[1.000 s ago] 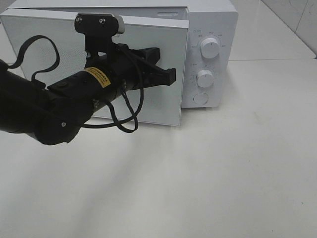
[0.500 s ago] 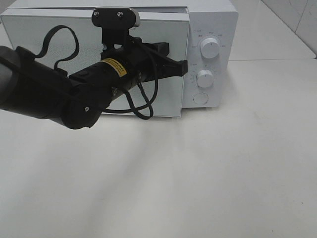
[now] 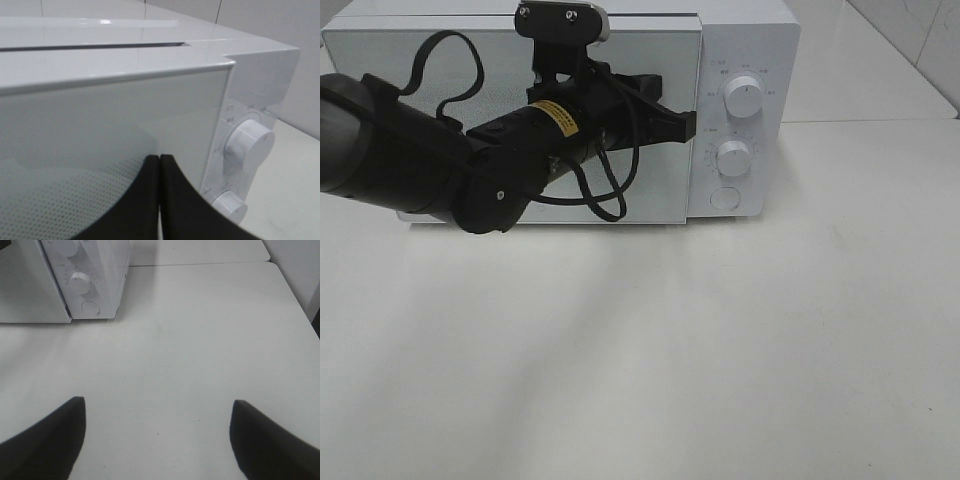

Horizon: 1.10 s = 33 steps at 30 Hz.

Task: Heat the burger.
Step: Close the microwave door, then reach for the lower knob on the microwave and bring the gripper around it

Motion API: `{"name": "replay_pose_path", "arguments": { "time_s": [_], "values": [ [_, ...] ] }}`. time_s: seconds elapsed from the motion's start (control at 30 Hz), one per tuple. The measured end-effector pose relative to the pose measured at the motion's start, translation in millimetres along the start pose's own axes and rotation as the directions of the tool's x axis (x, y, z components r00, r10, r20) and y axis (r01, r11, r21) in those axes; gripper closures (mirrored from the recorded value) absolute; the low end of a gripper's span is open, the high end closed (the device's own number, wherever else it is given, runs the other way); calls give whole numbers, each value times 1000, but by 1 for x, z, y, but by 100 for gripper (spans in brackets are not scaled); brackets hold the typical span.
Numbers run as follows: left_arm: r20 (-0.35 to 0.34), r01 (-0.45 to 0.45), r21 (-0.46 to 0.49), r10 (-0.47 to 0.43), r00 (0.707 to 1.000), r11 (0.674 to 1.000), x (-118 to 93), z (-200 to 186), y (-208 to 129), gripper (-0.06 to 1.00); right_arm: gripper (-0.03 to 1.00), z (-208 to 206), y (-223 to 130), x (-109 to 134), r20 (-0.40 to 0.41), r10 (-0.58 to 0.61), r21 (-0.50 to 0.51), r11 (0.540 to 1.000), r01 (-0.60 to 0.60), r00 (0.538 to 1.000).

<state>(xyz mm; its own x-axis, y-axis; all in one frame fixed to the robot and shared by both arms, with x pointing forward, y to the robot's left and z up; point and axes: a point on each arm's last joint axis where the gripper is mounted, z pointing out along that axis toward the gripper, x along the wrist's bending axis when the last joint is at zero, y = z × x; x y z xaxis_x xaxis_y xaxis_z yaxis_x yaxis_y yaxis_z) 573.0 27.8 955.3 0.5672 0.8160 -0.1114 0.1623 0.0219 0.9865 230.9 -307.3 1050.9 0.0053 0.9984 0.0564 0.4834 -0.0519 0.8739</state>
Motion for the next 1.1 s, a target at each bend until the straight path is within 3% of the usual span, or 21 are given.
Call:
{"name": "replay_pose_path", "arguments": {
  "time_s": [0.17, 0.5, 0.6, 0.77, 0.97, 1.0, 1.03, 1.07, 1.1],
  "values": [
    [-7, -15, -3, 15, 1000, 1000, 9, 6, 4, 94, 23, 0, 0, 0, 0, 0, 0, 1000, 0, 1000],
    [14, -26, 3, 26, 1000, 1000, 7, 9, 9, 94, 23, 0, 0, 0, 0, 0, 0, 1000, 0, 1000],
    [16, -2, 45, 1, 1000, 999, 3, 10, 6, 94, 23, 0, 0, 0, 0, 0, 0, 1000, 0, 1000],
    [59, -11, 237, -4, 998, 972, -21, 4, -9, 94, 23, 0, 0, 0, 0, 0, 0, 1000, 0, 1000],
    [107, -45, 322, 11, 994, 946, -41, -11, -12, 93, 23, 0, 0, 0, 0, 0, 0, 1000, 0, 1000],
    [120, -59, 362, 17, 993, 930, -46, -17, -12, 87, 23, 0, 0, 0, 0, 0, 0, 1000, 0, 1000],
    [121, -66, 406, 18, 992, 912, -47, -22, -10, 73, 23, 0, 0, 0, 0, 0, 0, 1000, 0, 1000],
    [121, -66, 406, 18, 992, 912, -47, -22, -10, 73, 23, 0, 0, 0, 0, 0, 0, 1000, 0, 1000],
    [121, -69, 426, 18, 992, 902, -47, -24, -9, 64, 23, 0, 0, 0, 0, 0, 0, 1000, 0, 1000]
  ]
}}
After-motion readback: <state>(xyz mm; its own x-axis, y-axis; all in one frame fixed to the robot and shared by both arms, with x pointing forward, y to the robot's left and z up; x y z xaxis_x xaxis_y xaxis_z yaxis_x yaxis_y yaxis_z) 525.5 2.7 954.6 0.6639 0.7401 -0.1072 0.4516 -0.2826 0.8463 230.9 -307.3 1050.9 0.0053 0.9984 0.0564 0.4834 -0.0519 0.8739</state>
